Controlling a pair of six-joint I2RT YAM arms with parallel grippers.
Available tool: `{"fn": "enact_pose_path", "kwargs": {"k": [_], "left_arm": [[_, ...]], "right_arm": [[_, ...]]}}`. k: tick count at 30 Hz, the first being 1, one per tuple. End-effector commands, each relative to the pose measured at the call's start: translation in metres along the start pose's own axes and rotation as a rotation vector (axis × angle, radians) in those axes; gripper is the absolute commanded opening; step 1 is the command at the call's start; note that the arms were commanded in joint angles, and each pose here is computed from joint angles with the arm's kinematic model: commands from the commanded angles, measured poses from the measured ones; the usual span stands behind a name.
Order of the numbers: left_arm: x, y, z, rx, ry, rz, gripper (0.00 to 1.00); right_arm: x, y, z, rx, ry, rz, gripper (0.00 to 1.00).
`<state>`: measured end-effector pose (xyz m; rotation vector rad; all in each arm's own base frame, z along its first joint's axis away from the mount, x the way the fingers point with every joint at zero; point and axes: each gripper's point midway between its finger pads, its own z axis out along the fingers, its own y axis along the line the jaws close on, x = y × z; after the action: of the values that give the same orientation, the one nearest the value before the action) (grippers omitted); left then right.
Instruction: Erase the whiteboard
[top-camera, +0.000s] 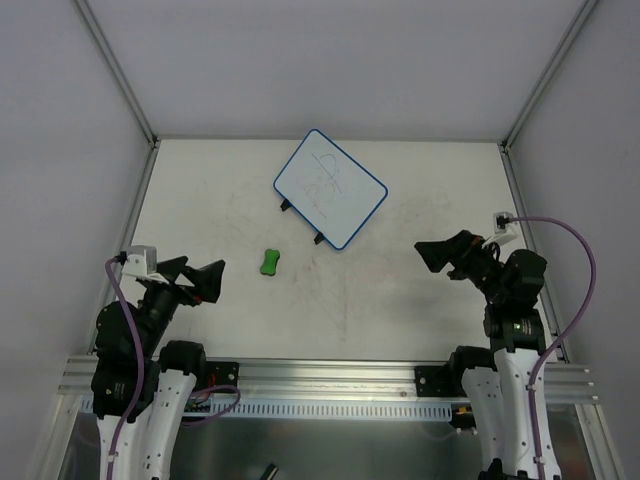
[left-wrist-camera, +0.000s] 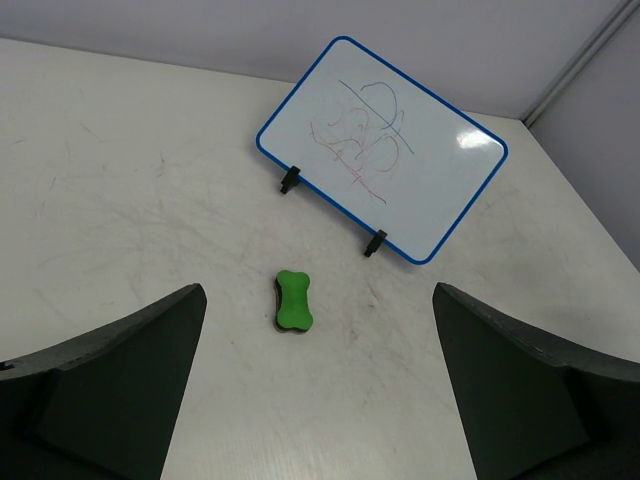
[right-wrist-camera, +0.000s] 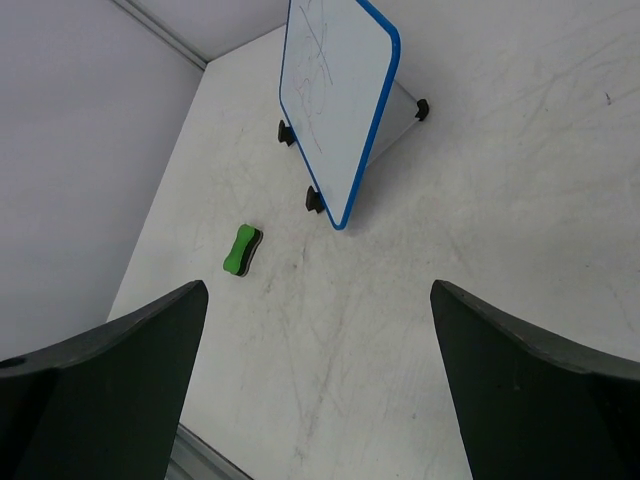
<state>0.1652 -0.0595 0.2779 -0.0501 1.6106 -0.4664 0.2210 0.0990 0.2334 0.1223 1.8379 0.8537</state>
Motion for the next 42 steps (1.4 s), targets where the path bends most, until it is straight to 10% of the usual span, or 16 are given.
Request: {"fn": "enact_pose_path", "kwargs": {"k": [1, 42], "left_arm": [[0.0, 0.002, 0.002, -0.011, -0.007, -0.006, 0.99], [0.021, -0.014, 0.012, 0.115, 0.119, 0.027, 0.99]], "right_arm": [[-0.03, 0.014, 0.018, -0.104, -0.103, 0.005, 0.99], [-0.034, -0.022, 0.201, -0.386, -0.219, 0.049, 0.93]]}}
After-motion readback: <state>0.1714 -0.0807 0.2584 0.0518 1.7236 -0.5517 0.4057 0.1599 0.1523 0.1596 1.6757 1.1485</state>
